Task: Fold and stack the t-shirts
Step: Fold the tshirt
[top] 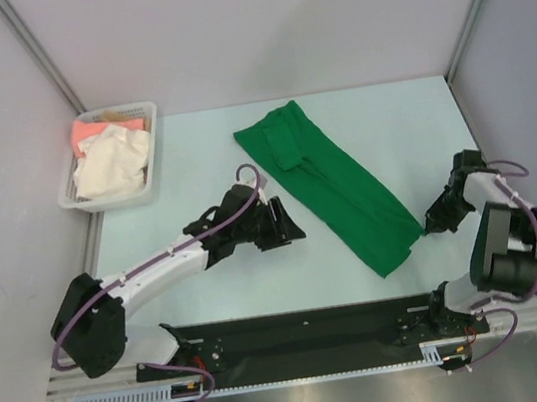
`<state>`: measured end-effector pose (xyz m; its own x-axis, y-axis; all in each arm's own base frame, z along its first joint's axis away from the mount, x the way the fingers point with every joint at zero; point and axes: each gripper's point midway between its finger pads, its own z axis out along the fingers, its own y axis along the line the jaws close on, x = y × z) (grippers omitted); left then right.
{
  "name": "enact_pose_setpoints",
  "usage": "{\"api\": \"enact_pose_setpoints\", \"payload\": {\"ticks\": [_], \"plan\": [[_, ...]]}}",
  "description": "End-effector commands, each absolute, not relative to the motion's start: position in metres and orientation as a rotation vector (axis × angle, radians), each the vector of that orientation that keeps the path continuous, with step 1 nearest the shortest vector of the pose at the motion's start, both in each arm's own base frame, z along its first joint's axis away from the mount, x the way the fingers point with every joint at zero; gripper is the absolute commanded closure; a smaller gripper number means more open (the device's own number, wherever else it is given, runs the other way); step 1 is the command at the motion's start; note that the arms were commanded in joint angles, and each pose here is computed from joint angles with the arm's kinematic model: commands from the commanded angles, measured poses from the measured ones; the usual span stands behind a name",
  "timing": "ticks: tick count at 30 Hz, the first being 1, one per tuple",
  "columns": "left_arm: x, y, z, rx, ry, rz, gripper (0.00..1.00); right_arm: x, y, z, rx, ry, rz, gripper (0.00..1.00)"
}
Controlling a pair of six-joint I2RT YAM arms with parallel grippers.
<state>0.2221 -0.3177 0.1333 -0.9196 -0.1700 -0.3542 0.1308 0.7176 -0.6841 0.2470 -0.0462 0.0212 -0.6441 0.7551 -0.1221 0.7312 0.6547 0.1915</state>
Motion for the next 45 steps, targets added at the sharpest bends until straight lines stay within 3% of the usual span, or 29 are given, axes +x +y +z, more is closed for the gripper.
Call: {"api": "enact_pose_setpoints", "payload": {"ticks": [1, 6, 7, 9, 10, 12, 13, 16, 18, 19, 24, 32, 35, 36, 37, 41, 43, 45], "plan": [[0.197, -0.323, 0.150, -0.011, 2.465, -1.198, 0.45, 0.226, -0.030, 0.038, 1.353, 2.575, 0.137, 1.00], [0.173, -0.314, 0.136, -0.114, 2.443, -1.296, 0.50, 0.205, -0.010, 0.048, 1.349, 2.550, 0.140, 0.97], [0.170, -0.314, 0.134, -0.116, 2.447, -1.291, 0.50, 0.198, -0.011, 0.050, 1.350, 2.567, 0.117, 0.88], [0.162, -0.320, 0.134, -0.102, 2.448, -1.298, 0.50, 0.202, -0.013, 0.062, 1.307, 2.550, 0.118, 0.79], [0.158, -0.324, 0.136, -0.094, 2.442, -1.310, 0.51, 0.200, -0.015, 0.067, 1.263, 2.570, 0.100, 0.67], [0.147, -0.336, 0.132, -0.105, 2.459, -1.319, 0.51, 0.213, -0.019, 0.086, 1.194, 2.543, 0.109, 0.53], [0.148, -0.344, 0.135, -0.116, 2.433, -1.349, 0.51, 0.215, -0.026, 0.093, 1.165, 2.536, 0.063, 0.40], [0.136, -0.370, 0.129, -0.131, 2.439, -1.369, 0.56, 0.231, -0.040, 0.113, 1.049, 2.533, -0.020, 0.20], [0.137, -0.383, 0.122, -0.181, 2.460, -1.354, 0.62, 0.241, -0.043, 0.119, 0.976, 2.545, -0.024, 0.13], [0.141, -0.386, 0.122, -0.211, 2.443, -1.339, 0.62, 0.251, -0.042, 0.128, 0.945, 2.524, -0.004, 0.00], [0.172, -0.385, 0.132, -0.290, 2.405, -1.271, 0.56, 0.279, -0.021, 0.146, 0.763, 2.498, 0.101, 0.00], [0.291, -0.309, 0.147, -0.278, 2.302, -1.024, 0.49, 0.309, 0.007, 0.150, 0.654, 2.481, 0.264, 0.01], [0.339, -0.278, 0.158, -0.232, 2.276, -0.866, 0.49, 0.337, 0.024, 0.159, 0.606, 2.426, 0.362, 0.16], [0.357, -0.275, 0.162, -0.225, 2.270, -0.829, 0.49, 0.357, 0.033, 0.169, 0.544, 2.366, 0.410, 0.36], [0.374, -0.264, 0.161, -0.241, 2.257, -0.790, 0.50, 0.367, 0.039, 0.168, 0.518, 2.359, 0.438, 0.43], [0.425, -0.243, 0.158, -0.255, 2.235, -0.702, 0.57, 0.420, 0.052, 0.133, 0.419, 2.408, 0.446, 0.35], [0.451, -0.233, 0.150, -0.280, 2.225, -0.675, 0.57, 0.447, 0.052, 0.141, 0.376, 2.400, 0.440, 0.25], [0.475, -0.229, 0.156, -0.298, 2.189, -0.670, 0.55, 0.464, 0.052, 0.111, 0.328, 2.477, 0.429, 0.21]]}}
